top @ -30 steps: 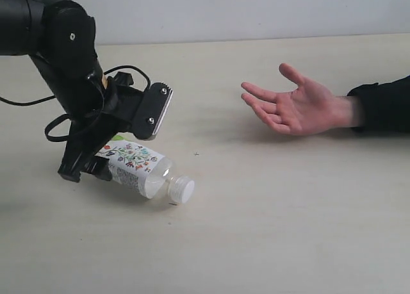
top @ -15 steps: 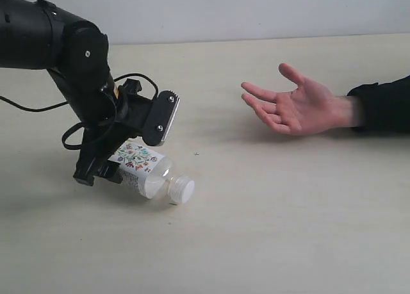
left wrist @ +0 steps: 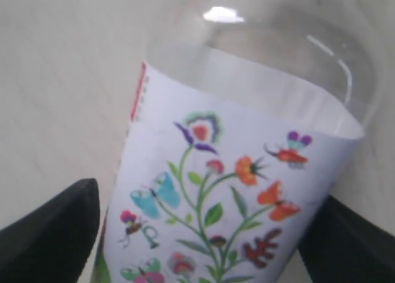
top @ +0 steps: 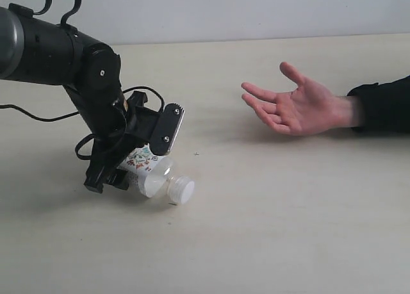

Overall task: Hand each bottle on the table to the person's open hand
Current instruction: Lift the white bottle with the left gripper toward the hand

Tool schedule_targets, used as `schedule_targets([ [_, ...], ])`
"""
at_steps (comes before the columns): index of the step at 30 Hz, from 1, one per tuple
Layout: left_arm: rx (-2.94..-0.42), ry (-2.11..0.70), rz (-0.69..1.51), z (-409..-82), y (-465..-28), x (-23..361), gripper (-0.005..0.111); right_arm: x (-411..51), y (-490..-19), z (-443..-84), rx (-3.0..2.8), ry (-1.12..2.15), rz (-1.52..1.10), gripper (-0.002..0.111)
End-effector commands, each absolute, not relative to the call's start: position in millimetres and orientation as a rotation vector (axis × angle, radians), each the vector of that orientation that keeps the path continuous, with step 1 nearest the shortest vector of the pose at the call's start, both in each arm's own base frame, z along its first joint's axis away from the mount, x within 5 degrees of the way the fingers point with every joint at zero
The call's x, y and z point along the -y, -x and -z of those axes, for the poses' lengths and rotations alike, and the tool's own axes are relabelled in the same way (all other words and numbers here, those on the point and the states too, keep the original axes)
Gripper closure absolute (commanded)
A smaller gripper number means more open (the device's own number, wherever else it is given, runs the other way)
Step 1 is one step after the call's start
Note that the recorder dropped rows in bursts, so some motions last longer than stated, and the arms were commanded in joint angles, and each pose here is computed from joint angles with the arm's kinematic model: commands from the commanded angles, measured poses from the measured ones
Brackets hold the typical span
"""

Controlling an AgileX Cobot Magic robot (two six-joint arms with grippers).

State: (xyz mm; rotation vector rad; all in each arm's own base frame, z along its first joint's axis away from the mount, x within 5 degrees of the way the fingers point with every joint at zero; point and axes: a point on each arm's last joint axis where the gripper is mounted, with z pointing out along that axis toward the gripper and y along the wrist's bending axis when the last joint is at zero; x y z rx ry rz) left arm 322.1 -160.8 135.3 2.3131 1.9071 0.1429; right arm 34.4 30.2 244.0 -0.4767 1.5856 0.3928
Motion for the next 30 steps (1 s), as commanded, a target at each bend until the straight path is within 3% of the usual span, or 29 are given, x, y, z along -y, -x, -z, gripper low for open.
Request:
schedule_targets([
  [1,-1.956,-2.28,-0.128,-134.2,-319.6,162.8,0.033,-30.1,-34.0,-244.0,-1.581,0.476,-0.395,0.106],
  [4,-1.962,-2.277,-0.126,-134.2,-319.4,162.7,0.05,-30.1,-34.0,-244.0,-1.581,0.476,-0.395,0.106],
  [11,-1.952,-2.262,-0.134,-138.1,-320.6,164.4,0.106,-30.1,-34.0,-244.0,-1.581,0.476,-0.395,0.106],
  [19,-2.228,-1.784,-0.105,-170.4,-327.1,184.1,0.107,-30.1,-34.0,-244.0,-1.581,0.476,-0.395,0.106],
  [30,-2.397,-1.261,0.057,-210.0,-323.8,231.7,0.107,-30.1,-34.0,-244.0,-1.581,0.476,-0.395,0.106],
])
